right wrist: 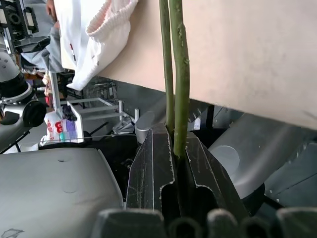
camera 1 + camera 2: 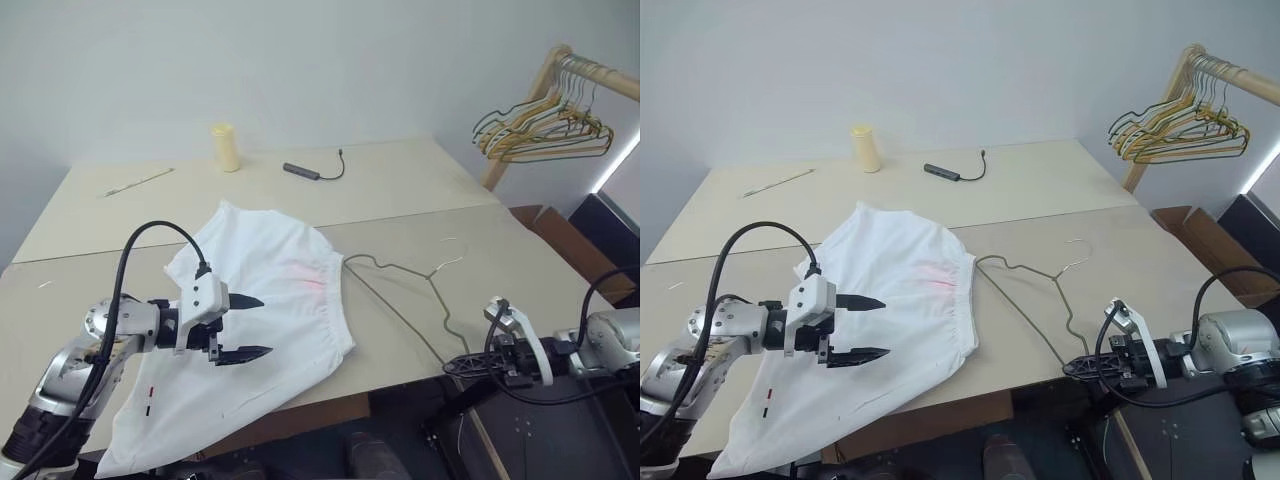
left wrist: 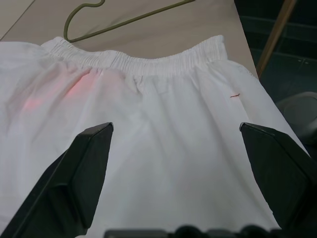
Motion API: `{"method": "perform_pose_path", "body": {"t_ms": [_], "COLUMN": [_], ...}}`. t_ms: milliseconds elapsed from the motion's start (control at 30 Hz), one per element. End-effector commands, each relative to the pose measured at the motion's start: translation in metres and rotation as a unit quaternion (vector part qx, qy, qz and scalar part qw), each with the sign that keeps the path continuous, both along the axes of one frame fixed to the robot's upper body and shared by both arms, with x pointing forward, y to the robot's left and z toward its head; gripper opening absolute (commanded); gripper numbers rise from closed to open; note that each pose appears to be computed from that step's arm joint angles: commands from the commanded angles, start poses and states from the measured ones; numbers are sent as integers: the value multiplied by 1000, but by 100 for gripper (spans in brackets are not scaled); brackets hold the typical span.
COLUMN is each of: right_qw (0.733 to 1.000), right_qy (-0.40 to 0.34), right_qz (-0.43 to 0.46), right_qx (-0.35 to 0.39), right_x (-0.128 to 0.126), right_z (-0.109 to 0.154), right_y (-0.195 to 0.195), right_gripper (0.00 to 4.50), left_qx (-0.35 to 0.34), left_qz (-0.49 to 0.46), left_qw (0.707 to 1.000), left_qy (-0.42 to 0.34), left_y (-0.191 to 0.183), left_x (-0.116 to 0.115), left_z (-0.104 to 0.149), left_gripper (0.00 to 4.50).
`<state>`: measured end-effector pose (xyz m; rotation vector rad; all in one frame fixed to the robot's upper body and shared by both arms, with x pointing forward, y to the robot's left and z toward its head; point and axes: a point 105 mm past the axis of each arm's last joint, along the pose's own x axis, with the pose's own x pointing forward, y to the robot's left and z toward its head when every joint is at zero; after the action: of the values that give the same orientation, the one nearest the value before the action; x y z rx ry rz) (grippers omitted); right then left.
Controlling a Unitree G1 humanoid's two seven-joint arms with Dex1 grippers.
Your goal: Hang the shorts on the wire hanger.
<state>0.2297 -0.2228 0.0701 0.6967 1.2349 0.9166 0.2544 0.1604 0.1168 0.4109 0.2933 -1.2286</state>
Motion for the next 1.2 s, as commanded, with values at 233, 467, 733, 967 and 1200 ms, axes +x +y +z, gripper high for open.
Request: {"method": "perform_pose_path", "body": {"t_ms": [233,467,733,967,1200], "right_qw": [999,997,996,993,993], "right_qy": [-28,-33,-31,-40,-40], "right_qz": [22,63,82,109,111], "right_qx": [24,37,16,10,17], "right_x": [2,-4,19,40,52], "right_z": [7,15,10,11,13], "right_y": [9,14,19,28,36], "right_gripper": [0,0,0,0,0], "left_qx": [2,8,18,25,27], "left_qz": [0,3,7,18,25], "left_qw": [1000,1000,999,999,999], "left_qy": [-26,-27,-33,-35,-36], "left_y": [1,0,-1,1,1], "left_x": [2,2,4,2,0], "left_z": [9,4,-1,-4,-5], "left_gripper": [445,445,445,445,445]}}
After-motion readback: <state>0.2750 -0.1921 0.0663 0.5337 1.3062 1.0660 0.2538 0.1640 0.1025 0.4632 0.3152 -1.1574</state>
